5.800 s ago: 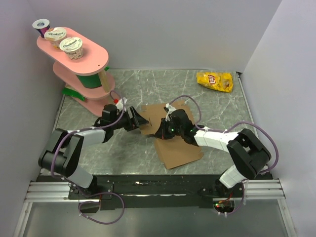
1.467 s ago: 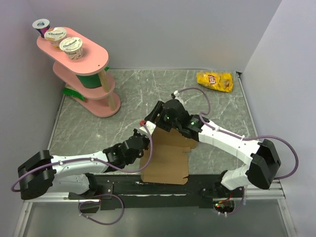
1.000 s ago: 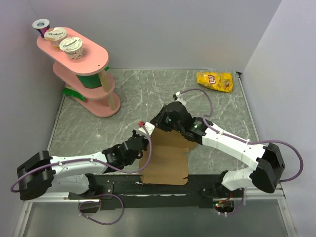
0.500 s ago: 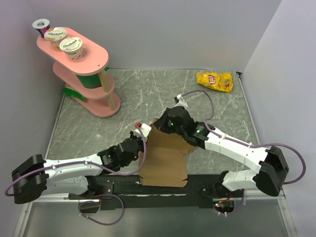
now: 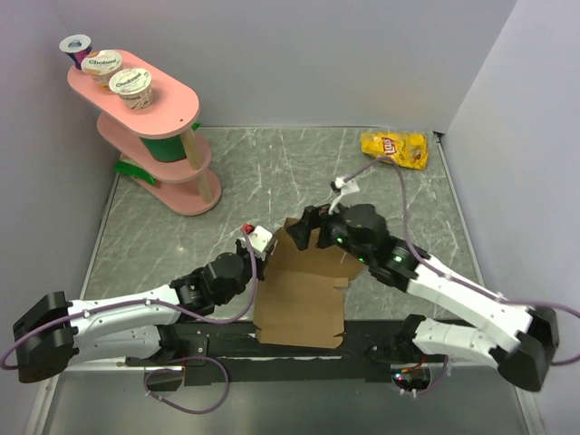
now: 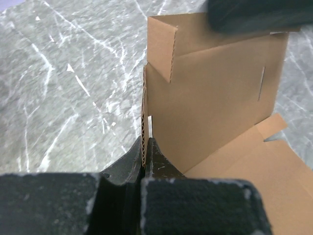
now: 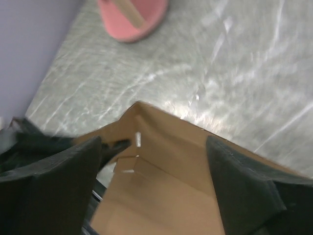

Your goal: Fold the paper box

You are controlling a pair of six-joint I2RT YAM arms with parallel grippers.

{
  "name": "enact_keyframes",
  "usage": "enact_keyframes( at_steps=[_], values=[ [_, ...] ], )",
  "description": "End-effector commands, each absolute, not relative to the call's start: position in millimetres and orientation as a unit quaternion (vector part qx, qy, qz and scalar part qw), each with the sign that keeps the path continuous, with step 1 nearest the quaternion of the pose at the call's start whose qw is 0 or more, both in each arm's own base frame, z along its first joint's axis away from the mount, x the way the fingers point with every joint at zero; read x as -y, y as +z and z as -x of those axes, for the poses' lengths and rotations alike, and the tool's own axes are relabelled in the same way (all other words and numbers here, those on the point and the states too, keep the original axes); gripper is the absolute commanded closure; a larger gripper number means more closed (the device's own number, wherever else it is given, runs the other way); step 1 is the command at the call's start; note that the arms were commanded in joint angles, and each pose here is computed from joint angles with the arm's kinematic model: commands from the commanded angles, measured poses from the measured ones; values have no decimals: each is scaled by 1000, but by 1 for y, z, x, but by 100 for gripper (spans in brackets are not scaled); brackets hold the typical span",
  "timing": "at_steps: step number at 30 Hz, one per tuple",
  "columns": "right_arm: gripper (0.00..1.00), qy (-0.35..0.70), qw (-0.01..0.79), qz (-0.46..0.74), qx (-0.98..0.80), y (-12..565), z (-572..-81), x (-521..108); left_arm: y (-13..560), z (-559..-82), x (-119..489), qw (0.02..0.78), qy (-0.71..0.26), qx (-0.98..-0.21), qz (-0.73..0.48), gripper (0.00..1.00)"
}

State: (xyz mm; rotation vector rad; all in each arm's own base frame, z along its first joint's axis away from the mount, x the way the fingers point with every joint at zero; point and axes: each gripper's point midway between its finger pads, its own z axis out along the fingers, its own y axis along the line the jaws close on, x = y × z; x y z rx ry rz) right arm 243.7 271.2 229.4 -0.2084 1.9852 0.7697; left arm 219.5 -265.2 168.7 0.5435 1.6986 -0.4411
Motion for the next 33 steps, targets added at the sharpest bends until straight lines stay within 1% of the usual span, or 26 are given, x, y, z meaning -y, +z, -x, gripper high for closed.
enact_keyframes(
  at_steps=[1, 3, 6, 7, 8, 11, 16, 18, 19, 21, 22, 24, 25, 28, 29, 32, 33],
  values=[
    [0, 297, 552, 203, -752, 280, -231, -251, 182, -216, 279, 607, -237, -718, -244, 99],
    [0, 268, 545, 233, -760, 275, -235, -241, 177, -216, 280, 603, -235, -720, -251, 99],
    [0, 296, 520, 287, -748, 277, -241, -238, 174, -216, 278, 601, -229, -722, -255, 99],
    [0, 299, 510, 292, -752, 273, -251, -232, 174, -215, 278, 601, -229, -722, -257, 99],
    [0, 319, 496, 336, -734, 272, -243, -238, 176, -215, 278, 602, -231, -720, -257, 99],
    [1, 320, 472, 402, -716, 256, -242, -243, 178, -212, 278, 599, -240, -717, -263, 99],
    [4, 323, 429, 440, -720, 226, -243, -249, 178, -211, 276, 595, -247, -717, -264, 99],
    [7, 329, 429, 442, -716, 224, -243, -252, 177, -212, 275, 595, -245, -719, -263, 99],
    [14, 327, 428, 439, -719, 219, -244, -251, 177, -213, 275, 596, -245, -719, -260, 99],
    [23, 311, 444, 428, -723, 216, -252, -250, 176, -214, 274, 596, -244, -720, -259, 99],
    [33, 306, 445, 425, -727, 209, -251, -247, 176, -215, 274, 597, -244, -720, -257, 99],
    [39, 301, 459, 419, -724, 207, -252, -249, 172, -219, 271, 596, -237, -725, -251, 99],
    [45, 286, 459, 414, -732, 199, -253, -246, 168, -221, 271, 593, -232, -729, -252, 99],
    [58, 254, 458, 423, -739, 184, -251, -249, 164, -224, 273, 590, -232, -732, -249, 99],
    [60, 245, 457, 425, -742, 180, -250, -249, 167, -227, 274, 597, -238, -727, -243, 99],
    [73, 202, 462, 426, -751, 167, -252, -253, 171, -234, 278, 605, -242, -721, -235, 99],
    [90, 190, 462, 426, -754, 161, -251, -253, 170, -237, 279, 606, -242, -721, -232, 99]
  ],
)
